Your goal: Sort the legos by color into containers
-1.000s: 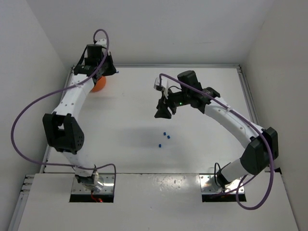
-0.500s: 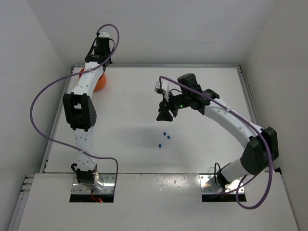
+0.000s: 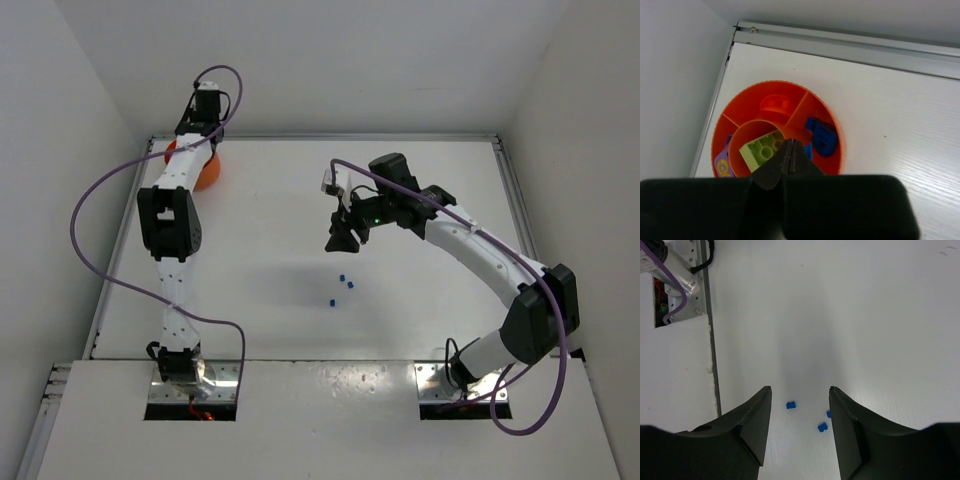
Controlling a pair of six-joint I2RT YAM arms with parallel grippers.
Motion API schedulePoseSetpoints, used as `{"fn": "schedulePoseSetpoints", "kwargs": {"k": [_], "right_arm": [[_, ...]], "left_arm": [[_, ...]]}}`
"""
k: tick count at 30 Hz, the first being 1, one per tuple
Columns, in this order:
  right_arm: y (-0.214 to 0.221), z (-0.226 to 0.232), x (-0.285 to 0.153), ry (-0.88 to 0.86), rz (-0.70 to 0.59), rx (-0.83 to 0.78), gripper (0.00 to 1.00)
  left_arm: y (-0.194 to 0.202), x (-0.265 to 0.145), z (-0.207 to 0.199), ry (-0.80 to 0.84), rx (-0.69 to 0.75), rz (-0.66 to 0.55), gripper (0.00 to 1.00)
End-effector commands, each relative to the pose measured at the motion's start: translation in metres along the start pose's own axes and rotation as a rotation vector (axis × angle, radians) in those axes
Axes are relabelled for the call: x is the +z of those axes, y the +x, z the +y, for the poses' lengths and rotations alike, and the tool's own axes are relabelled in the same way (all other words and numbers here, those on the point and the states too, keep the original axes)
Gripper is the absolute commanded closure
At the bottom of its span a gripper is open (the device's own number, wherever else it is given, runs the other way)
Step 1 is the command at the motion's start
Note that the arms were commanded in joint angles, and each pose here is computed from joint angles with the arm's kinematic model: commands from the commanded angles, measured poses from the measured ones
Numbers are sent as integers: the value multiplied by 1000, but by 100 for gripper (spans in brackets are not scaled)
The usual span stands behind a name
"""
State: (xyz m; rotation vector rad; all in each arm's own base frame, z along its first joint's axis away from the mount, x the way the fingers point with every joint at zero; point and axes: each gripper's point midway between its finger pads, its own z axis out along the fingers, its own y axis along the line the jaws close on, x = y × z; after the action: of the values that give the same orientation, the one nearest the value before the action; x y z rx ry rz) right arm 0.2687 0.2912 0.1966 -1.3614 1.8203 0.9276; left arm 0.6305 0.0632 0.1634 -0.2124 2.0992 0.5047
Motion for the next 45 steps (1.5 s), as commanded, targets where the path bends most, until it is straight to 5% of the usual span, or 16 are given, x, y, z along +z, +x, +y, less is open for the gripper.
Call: {"fn": "schedulePoseSetpoints", "kwargs": {"k": [1, 15, 26, 32, 36, 42, 45], "right_arm": [[-13, 0, -7, 8, -33, -42, 50], [-10, -2, -4, 2, -21, -30, 50], [1, -5, 0, 16, -5, -22, 48], [33, 0, 5, 23, 39, 21, 61], [77, 18, 9, -33, 145, 1, 56], [108, 50, 15, -111, 180, -72, 43], [117, 64, 26, -163, 214, -128, 43]], "left_arm": [[-27, 7, 19, -38, -39, -73, 100], [-10, 22, 5, 6, -4, -44, 96], [-27, 12, 5, 34, -27, -77, 56], [-122, -70, 11, 242, -190, -275, 56], [-170, -194, 6, 489, -190, -404, 56], [-83, -291, 1, 712, -203, -282, 40], [-37, -303, -3, 770, -213, -201, 36]]}}
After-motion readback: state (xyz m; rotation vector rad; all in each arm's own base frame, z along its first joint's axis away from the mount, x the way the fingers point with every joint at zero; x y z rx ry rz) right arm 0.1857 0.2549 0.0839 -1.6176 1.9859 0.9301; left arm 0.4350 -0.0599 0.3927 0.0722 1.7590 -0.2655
